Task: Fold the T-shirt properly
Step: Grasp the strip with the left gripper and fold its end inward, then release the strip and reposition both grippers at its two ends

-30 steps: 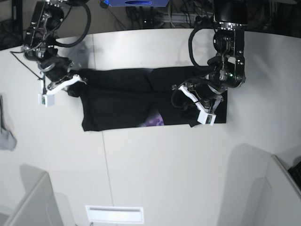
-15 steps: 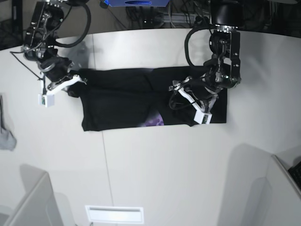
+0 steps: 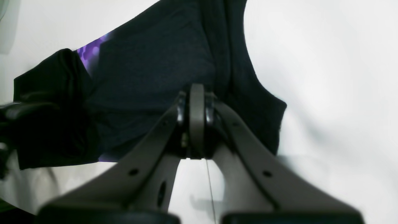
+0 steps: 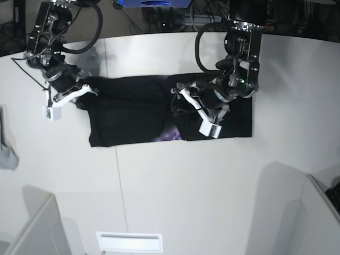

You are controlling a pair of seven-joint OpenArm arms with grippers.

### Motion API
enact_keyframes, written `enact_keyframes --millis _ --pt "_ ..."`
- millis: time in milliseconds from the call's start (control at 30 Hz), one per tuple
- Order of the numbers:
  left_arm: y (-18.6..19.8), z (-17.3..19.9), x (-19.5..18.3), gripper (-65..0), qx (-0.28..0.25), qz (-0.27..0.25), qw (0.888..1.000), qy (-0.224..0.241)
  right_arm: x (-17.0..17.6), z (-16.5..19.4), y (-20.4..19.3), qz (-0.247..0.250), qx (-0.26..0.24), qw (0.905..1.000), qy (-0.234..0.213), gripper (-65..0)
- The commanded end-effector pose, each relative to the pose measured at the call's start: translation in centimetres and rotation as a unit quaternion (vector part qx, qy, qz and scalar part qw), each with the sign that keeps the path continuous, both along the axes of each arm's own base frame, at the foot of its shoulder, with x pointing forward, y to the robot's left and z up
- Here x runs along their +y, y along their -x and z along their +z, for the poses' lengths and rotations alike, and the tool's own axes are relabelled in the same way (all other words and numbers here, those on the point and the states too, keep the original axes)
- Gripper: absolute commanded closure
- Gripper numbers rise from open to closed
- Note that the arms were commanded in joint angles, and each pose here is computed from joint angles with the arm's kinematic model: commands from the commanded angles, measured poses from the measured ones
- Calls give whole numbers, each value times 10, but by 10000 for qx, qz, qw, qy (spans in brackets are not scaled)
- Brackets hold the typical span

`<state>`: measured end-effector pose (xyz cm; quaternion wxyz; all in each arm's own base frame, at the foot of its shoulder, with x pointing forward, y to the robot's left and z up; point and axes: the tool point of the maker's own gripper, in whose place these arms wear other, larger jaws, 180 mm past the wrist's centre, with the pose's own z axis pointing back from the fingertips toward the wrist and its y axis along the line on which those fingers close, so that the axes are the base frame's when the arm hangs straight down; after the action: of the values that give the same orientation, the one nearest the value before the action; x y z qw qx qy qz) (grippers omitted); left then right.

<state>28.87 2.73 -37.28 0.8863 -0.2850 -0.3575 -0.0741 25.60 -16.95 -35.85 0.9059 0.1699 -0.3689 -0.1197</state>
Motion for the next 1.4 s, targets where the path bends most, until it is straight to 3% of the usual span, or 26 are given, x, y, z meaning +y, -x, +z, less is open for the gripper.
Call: enact_keyframes --millis 0,167,200,300,367,467,533,700,933,1100,1233,1367 --pt "-7 18 15 -433 -320 192 9993 10 -2 15 -12 3 -303 9995 13 0" --pt "-3 43 99 -428 -704 1052 9906 -515 7 20 -21 201 -200 9996 -54 -17" --pt "2 41 116 -403 -671 1205 9884 -641 8 20 -22 263 -119 9996 -68 -116" --pt "18 35 173 -189 -510 1774 9775 -1024 12 26 -29 415 -16 9991 -80 -401" --pt "32 34 210 0 -416 2236 9661 -1226 14 31 -35 571 -98 9983 -13 -480" --pt "56 39 261 0 -332 2882 9450 -1511 12 28 -50 805 -164 9966 54 -459" --pt "69 38 275 0 -268 2969 9401 -1651 1 13 -58 791 50 9968 37 -447" --pt "89 31 290 0 -219 2668 9445 -1902 -3 -18 -71 761 474 9957 -248 -447" --pt "104 0 300 0 220 2755 9448 -1759 0 -46 -68 783 884 9918 -483 -447" --pt "96 3 303 0 -23 2825 9441 -1701 2 -55 -58 810 1051 9899 -507 -447" --pt "86 -1 285 0 -73 2477 9544 -1662 3 -61 -51 824 1163 9884 -524 -447" --pt "81 -7 270 0 -32 2292 9605 -1579 29 -68 -42 1305 1331 9815 -439 -446"
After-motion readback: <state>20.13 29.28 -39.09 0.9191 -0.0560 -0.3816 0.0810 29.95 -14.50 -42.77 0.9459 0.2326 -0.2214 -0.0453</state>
